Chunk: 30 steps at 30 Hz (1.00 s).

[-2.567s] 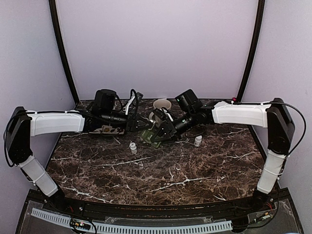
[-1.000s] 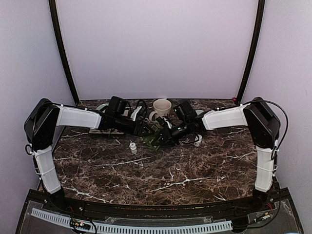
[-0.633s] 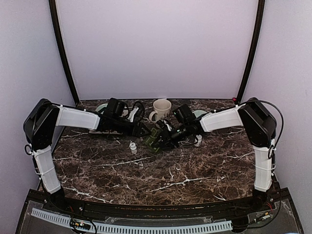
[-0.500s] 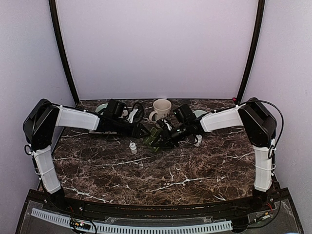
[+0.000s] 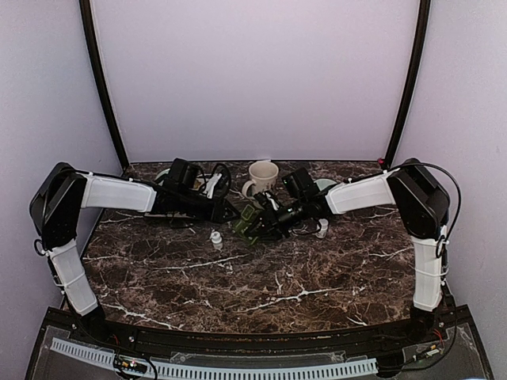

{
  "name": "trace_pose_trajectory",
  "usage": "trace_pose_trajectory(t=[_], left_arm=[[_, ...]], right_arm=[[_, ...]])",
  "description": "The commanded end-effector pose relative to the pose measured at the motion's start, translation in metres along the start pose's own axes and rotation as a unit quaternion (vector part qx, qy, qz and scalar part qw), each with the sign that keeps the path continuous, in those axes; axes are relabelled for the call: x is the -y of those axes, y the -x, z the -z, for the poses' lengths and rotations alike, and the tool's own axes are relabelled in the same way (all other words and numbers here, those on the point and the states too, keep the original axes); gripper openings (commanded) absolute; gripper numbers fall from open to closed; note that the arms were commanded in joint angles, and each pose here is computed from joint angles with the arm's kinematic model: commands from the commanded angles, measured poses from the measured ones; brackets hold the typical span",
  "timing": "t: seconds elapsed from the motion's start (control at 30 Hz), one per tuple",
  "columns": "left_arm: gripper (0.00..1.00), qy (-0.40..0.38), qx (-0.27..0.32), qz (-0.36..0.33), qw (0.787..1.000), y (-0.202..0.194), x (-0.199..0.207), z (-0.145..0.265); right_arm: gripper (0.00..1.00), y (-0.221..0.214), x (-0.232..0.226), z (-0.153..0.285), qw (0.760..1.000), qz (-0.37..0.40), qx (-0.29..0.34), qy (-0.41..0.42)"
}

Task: Sort the pills into containers
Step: Pass from the right arm to the left

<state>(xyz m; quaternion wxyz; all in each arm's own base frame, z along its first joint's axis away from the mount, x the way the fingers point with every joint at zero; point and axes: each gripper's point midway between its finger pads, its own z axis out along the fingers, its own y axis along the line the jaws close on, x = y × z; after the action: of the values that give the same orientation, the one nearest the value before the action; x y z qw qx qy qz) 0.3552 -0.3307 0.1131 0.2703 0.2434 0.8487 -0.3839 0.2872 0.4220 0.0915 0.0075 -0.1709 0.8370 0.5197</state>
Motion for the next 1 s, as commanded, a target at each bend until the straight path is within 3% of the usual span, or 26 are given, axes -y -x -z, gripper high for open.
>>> trace_pose_trajectory(t=[0.0,0.63,0.97], left_arm=[[0.35,0.011,0.002,-0.016,1.0,0.001,0.002,0.012],[0.31,0.005,-0.033,-0.046,0.998,-0.008,0.013,-0.003],[0.19,0.037,-0.053,-0.066,0.996,-0.01,0.011,-0.014]], right_arm=[[0.02,0.007,-0.01,0.005,1.0,0.016,0.008,0.018],[0.02,0.01,-0.014,0.004,1.0,0.017,0.005,0.022],[0.02,0.01,-0.015,0.004,1.0,0.017,0.004,0.024]])
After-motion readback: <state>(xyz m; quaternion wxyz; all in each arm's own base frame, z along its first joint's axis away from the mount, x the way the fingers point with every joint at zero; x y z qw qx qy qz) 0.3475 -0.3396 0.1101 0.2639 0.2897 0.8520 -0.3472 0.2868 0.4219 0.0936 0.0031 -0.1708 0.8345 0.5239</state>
